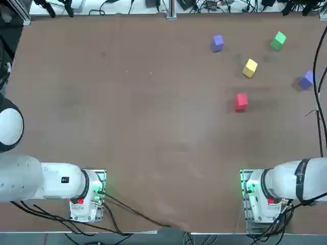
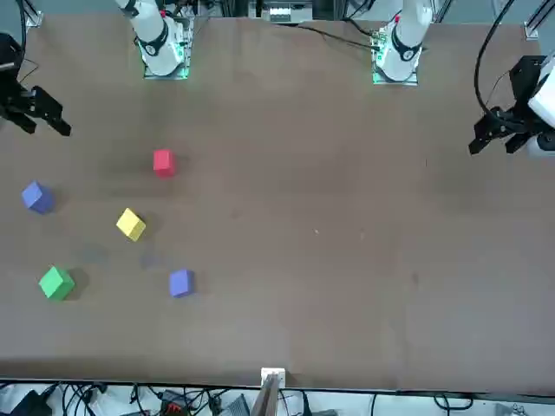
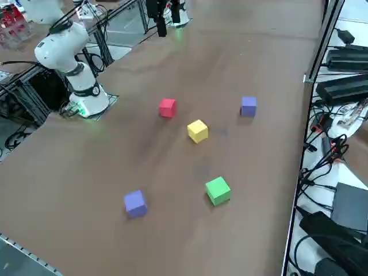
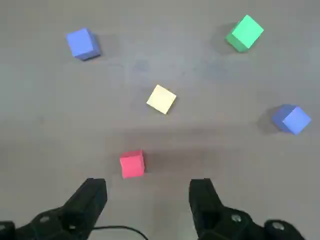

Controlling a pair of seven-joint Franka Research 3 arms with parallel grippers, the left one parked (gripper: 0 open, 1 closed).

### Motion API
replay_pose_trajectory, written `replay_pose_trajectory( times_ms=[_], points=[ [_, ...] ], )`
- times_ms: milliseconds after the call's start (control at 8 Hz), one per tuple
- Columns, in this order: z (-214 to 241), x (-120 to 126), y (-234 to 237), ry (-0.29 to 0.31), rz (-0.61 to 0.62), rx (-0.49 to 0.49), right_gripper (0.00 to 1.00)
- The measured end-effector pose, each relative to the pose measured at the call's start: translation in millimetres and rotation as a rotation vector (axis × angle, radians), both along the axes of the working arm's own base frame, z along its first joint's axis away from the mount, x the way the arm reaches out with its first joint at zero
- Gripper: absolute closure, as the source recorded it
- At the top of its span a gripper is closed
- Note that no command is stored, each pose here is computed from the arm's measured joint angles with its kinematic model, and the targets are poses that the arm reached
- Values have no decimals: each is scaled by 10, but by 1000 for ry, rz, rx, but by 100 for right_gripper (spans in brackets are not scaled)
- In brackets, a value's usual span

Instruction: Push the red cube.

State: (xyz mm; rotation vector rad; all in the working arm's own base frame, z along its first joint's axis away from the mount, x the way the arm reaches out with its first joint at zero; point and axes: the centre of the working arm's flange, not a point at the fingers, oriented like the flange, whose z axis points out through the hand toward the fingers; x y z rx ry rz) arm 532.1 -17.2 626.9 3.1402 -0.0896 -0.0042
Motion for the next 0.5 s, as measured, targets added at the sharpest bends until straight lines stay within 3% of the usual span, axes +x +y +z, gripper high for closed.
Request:
replay_pose_trajectory(
  times_ms=[500],
  points=[
    [-73, 42, 75, 13, -15, 14, 0]
  ],
)
